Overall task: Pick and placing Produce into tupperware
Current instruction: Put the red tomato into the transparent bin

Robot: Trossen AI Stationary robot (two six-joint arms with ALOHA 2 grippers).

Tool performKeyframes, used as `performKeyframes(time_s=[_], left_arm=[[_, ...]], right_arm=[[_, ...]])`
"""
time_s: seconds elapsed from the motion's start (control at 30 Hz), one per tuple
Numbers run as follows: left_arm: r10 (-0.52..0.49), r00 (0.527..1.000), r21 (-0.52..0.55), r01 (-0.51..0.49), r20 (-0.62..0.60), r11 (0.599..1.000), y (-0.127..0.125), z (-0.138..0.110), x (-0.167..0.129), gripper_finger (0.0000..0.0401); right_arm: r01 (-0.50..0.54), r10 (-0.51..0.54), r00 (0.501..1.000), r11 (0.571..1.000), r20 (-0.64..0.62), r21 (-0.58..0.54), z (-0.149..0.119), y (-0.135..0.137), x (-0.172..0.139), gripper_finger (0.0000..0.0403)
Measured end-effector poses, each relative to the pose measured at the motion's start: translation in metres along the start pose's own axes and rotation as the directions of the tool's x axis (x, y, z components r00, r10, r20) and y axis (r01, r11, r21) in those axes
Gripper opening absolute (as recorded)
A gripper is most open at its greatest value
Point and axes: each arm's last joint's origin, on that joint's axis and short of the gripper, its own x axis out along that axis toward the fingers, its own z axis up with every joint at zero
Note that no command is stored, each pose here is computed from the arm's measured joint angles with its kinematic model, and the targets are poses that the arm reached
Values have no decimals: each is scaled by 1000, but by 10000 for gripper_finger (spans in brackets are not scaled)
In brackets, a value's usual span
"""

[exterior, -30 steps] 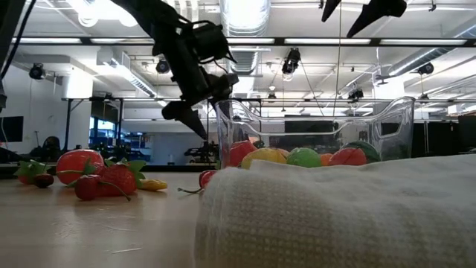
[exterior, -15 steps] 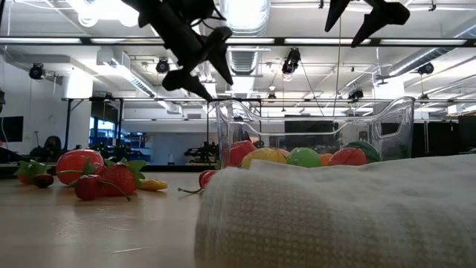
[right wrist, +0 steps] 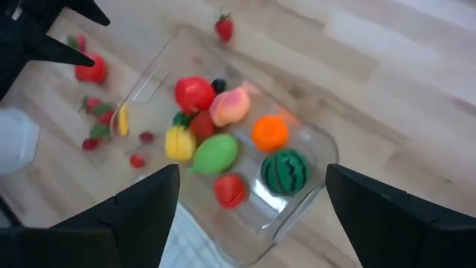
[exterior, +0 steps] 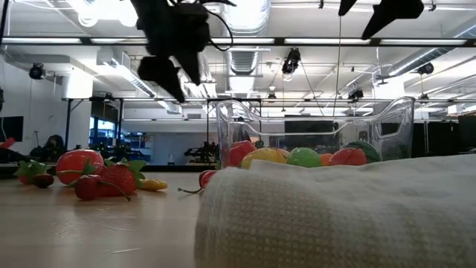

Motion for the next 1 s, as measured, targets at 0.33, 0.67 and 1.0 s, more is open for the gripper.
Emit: performKeyframes(time_s=[0.33, 0.67, 1.0], left_arm=[[133, 946, 122, -101, -295, 987, -14, -50, -9, 289], [393, 819, 272, -300, -418, 914, -11, -72, 9, 289], [414, 777, 307, -296, -473, 905, -12, -76, 28, 290]], right_arm=[[-44, 44, 999, 998, -10, -38, -22, 11, -8, 329], [-61, 61, 998, 997, -1, -41, -26, 14, -11, 329], [-75, 75, 997, 997, 14, -36, -26, 16, -11, 329]])
